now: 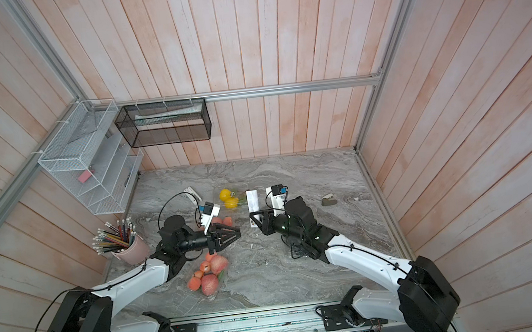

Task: Label fruit boxes
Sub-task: Pick up the label sticker from the center of the board.

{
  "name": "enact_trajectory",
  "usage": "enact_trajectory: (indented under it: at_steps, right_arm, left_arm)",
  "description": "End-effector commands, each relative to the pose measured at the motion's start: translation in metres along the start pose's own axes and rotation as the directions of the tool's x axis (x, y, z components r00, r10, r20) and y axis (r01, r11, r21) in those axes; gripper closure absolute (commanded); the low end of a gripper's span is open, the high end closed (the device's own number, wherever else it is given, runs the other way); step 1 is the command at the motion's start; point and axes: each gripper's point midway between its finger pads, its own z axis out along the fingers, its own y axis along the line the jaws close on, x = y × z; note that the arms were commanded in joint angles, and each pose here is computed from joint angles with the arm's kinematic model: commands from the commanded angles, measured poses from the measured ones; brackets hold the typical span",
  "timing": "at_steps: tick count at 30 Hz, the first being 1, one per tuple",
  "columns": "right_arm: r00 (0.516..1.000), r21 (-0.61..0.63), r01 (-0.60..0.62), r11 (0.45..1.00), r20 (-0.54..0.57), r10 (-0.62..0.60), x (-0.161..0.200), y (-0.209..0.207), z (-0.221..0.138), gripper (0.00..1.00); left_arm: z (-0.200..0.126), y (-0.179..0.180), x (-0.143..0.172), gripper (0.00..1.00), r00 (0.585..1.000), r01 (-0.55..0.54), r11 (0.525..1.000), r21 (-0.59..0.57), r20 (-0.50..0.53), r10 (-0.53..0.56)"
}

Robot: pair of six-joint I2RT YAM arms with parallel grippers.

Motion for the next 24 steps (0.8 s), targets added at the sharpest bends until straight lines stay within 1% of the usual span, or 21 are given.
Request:
enact_trajectory:
  at_steps: [1,5,8,14,17,22,24]
  right_arm:
    - [0.998,-0.151,0.054,0.987,-0.005,-0.056,-0.002,0.027,-0.003,0.77]
    - [0.998,-0.211,0.054,0.976,0.002,-0.055,-0.003,0.037,-0.005,0.77]
    - [0.999,-0.238,0.053,0.97,0.006,-0.053,-0.004,0.04,-0.006,0.77]
    - [0.999,-0.243,0.05,0.969,0.008,-0.05,-0.004,0.04,-0.005,0.77]
    - [0.999,-0.254,0.048,0.966,0.005,-0.048,-0.005,0.042,-0.004,0.77]
    - [0.999,-0.273,0.034,0.961,-0.004,-0.036,-0.003,0.043,-0.001,0.77]
    - [0.999,-0.28,0.032,0.959,-0.007,-0.035,-0.002,0.044,-0.001,0.77]
  left_arm:
    - [0.005,-0.016,-0.02,0.61,0.992,-0.118,0.991,0.065,0.046,0.115]
    - [0.009,-0.019,-0.024,0.61,0.99,-0.136,0.987,0.079,0.051,0.133]
    - [0.01,-0.018,-0.027,0.64,0.989,-0.14,0.988,0.068,0.058,0.137]
    - [0.012,-0.031,-0.031,0.66,0.983,-0.181,0.976,0.124,0.068,0.173]
    - [0.014,-0.033,-0.033,0.73,0.982,-0.186,0.974,0.13,0.07,0.178]
    - [0.017,-0.031,-0.034,0.76,0.981,-0.186,0.975,0.123,0.074,0.178]
    - [0.017,-0.029,-0.036,0.79,0.981,-0.187,0.976,0.109,0.082,0.178]
